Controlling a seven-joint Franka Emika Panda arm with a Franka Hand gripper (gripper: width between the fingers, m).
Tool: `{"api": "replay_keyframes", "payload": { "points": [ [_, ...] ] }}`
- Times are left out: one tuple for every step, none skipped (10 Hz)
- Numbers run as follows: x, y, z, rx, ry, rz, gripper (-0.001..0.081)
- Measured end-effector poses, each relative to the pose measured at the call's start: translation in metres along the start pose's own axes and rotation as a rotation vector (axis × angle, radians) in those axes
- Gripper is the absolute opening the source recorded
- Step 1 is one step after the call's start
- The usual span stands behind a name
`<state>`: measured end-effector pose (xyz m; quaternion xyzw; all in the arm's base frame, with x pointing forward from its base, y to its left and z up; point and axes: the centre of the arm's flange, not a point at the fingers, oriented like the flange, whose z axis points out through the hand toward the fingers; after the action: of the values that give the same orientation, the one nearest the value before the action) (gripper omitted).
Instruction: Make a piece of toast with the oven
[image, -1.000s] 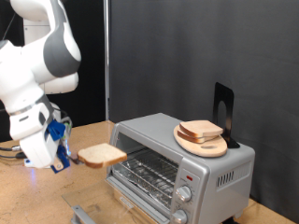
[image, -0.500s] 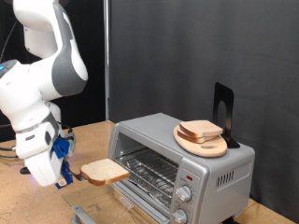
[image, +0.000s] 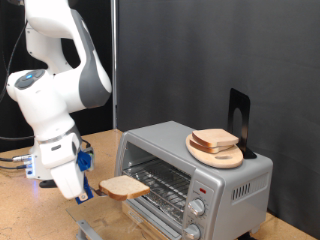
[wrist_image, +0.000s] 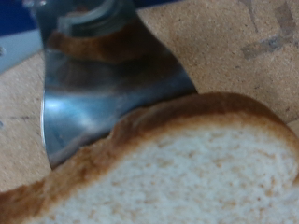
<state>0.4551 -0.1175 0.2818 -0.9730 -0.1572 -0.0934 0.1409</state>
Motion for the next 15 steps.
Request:
{"api": "replay_keyframes", "payload": {
  "points": [
    [0.001,-0.008,0.002,-0.003,0.006,-0.009,0.0368],
    [0.003,-0.017,0.003,-0.003,0.011,-0.017,0.0368],
    [0.004,-0.024,0.002,-0.008,0.018,-0.028,0.0368],
    [0.005,-0.031,0.001,-0.017,0.023,-0.041,0.0368],
    [0.006,-0.039,0.000,-0.031,0.025,-0.052,0.0368],
    [0.009,-0.047,-0.001,-0.052,0.017,-0.057,0.0368],
    [0.011,-0.056,-0.002,-0.079,0.008,-0.061,0.0368],
    [0.014,-0.063,-0.002,-0.103,-0.003,-0.063,0.0368],
    [0.017,-0.070,-0.002,-0.118,-0.014,-0.062,0.0368],
    [0.019,-0.075,-0.002,-0.131,-0.025,-0.063,0.0368],
    [0.022,-0.079,-0.001,-0.145,-0.044,-0.076,0.0368],
    [0.025,-0.083,-0.001,-0.158,-0.054,-0.080,0.0368],
    [0.028,-0.087,-0.001,-0.164,-0.056,-0.080,0.0368],
    [0.031,-0.091,-0.001,-0.168,-0.052,-0.079,0.0368],
    [0.035,-0.095,-0.001,-0.172,-0.044,-0.078,0.0368]
  ]
}}
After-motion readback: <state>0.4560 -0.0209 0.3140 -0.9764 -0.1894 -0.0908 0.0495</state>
